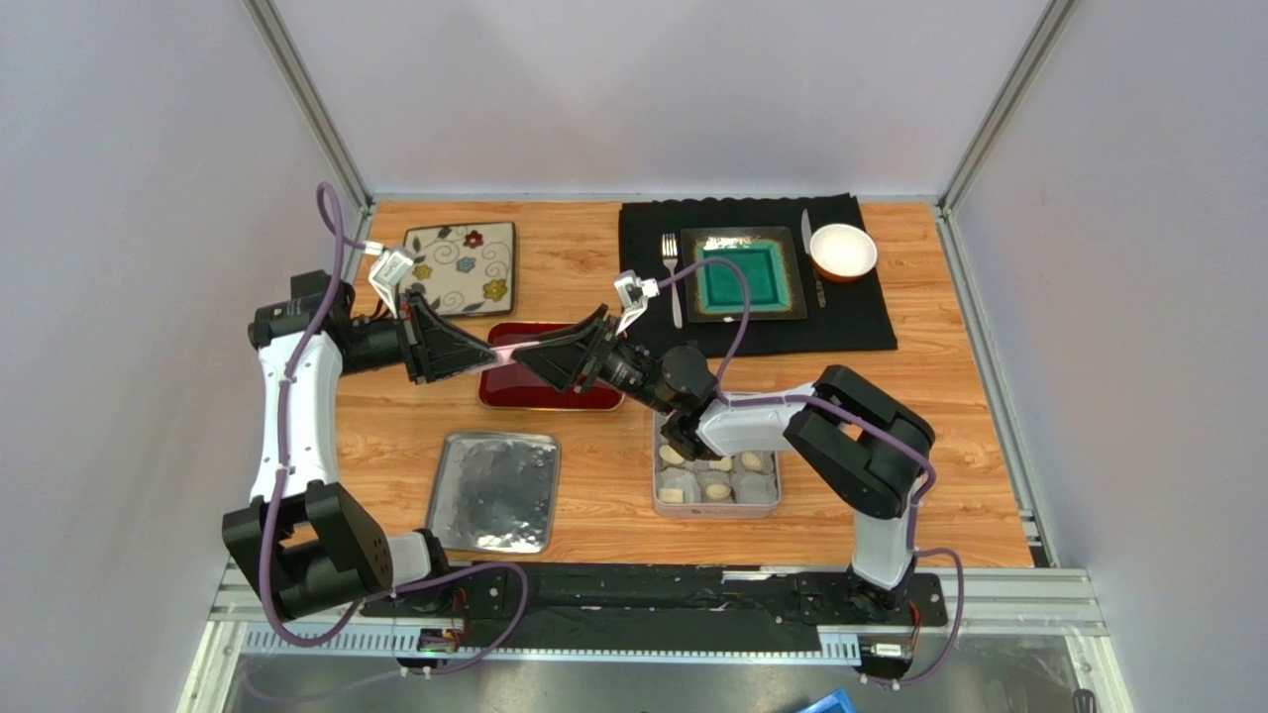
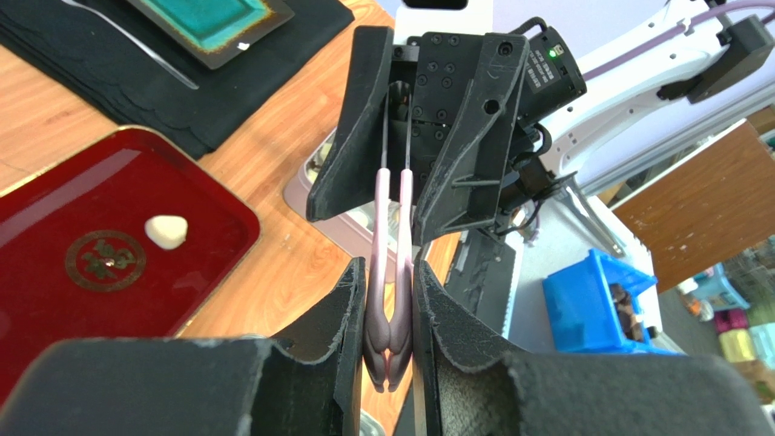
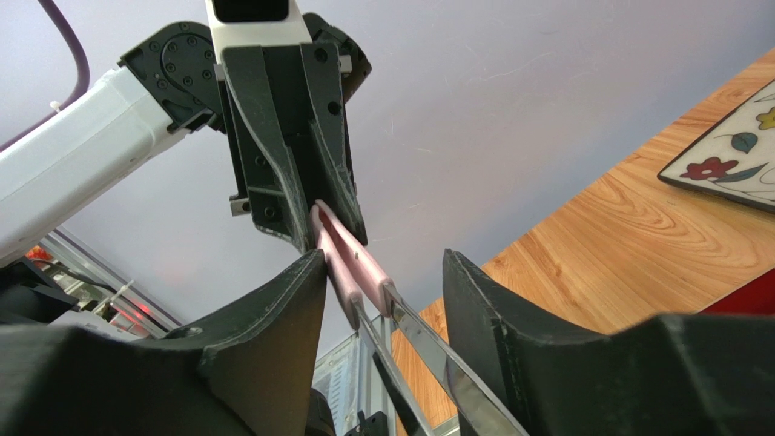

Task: Pack the chocolate
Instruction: Pick up the clamp from the center of the board.

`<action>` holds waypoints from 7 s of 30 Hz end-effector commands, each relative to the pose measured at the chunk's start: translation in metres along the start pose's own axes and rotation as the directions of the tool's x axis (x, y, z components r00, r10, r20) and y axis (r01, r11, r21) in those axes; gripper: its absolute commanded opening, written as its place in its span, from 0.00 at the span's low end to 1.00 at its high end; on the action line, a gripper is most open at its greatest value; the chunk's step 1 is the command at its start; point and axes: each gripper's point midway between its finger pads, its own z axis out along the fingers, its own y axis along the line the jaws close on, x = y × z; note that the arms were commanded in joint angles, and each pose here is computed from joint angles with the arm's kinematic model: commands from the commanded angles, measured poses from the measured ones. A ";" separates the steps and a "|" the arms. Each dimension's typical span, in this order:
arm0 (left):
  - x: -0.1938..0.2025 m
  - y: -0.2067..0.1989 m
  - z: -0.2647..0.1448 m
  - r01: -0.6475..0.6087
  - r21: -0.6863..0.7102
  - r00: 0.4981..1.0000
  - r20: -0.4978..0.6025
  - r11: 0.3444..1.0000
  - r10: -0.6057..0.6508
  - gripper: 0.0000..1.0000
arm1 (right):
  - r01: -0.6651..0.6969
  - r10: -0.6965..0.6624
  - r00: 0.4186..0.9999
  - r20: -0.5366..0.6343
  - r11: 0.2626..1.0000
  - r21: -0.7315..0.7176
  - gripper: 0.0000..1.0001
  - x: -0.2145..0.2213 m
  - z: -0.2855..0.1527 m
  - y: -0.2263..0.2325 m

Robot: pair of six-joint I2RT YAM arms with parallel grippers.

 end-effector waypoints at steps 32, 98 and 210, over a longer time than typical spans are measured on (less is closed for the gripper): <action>-0.031 -0.033 -0.004 0.170 0.192 0.952 0.222 0.967 -0.212 0.00 | 0.174 -0.166 0.984 0.070 0.978 -0.119 0.00 -0.068 -0.014 0.082; -0.073 -0.058 -0.016 0.022 0.158 0.967 0.249 0.987 -0.061 0.00 | -0.110 0.149 0.975 0.166 0.968 -0.225 0.61 -0.063 0.000 0.072; -0.043 -0.027 -0.019 0.260 0.161 0.919 0.260 0.952 -0.295 0.87 | 0.219 -0.209 0.969 0.129 0.973 -0.073 0.00 -0.082 -0.034 0.081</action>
